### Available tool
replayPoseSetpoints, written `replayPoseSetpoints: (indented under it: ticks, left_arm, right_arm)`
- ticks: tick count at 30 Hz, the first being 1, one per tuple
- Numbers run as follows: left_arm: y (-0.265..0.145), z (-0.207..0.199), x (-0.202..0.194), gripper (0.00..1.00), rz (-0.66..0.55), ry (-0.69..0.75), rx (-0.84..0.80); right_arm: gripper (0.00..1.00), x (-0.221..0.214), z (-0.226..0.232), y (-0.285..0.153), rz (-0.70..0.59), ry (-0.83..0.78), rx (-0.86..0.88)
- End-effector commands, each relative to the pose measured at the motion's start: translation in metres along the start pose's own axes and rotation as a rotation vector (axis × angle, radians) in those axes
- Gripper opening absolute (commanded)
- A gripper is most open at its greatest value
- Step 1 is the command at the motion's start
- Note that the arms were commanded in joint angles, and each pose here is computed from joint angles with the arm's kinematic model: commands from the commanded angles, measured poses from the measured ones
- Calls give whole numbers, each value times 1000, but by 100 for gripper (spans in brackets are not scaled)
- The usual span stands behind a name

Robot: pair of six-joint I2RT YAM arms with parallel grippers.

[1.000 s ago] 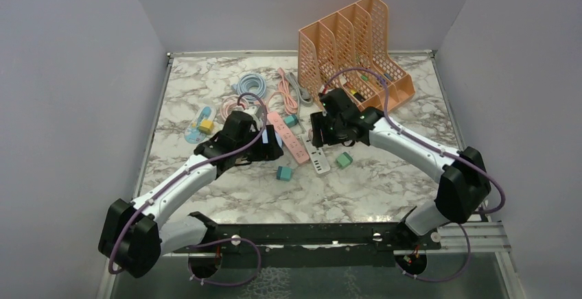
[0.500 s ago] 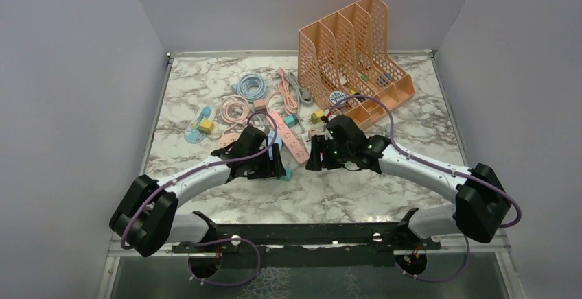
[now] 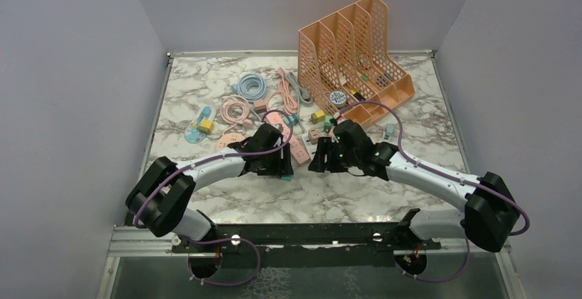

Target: Insert the plug

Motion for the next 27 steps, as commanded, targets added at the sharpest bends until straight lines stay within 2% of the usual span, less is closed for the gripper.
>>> replayPoseSetpoints:
  ticks: [1, 10, 16, 19, 24, 27]
  left_arm:
    - [0, 5, 1, 66, -23, 55, 122]
    - [9, 4, -5, 83, 55, 106, 194]
    - [15, -2, -4, 84, 85, 152, 179]
    - [16, -6, -3, 78, 88, 167, 171]
    - [18, -3, -3, 58, 68, 156, 206]
    - [17, -5, -3, 54, 61, 143, 200]
  right_arm:
    - [55, -1, -4, -1, -37, 32, -43]
    - [55, -4, -7, -2, -55, 64, -64]
    - [55, -6, -9, -2, -66, 91, -73]
    - [55, -6, -10, -1, -64, 98, -72]
    - [55, -8, -9, 0, -75, 100, -39]
    - [55, -11, -8, 1, -98, 96, 6]
Point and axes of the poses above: each gripper's point midway between its finger pads, its own y axis out along the fingers, its own z axis along the line the jaws close on, x = y × z, the point moved 8 cm from there along -y, back along the fingers, and after that the axes turned 7 degrees about -y, right-handed, at the moved point
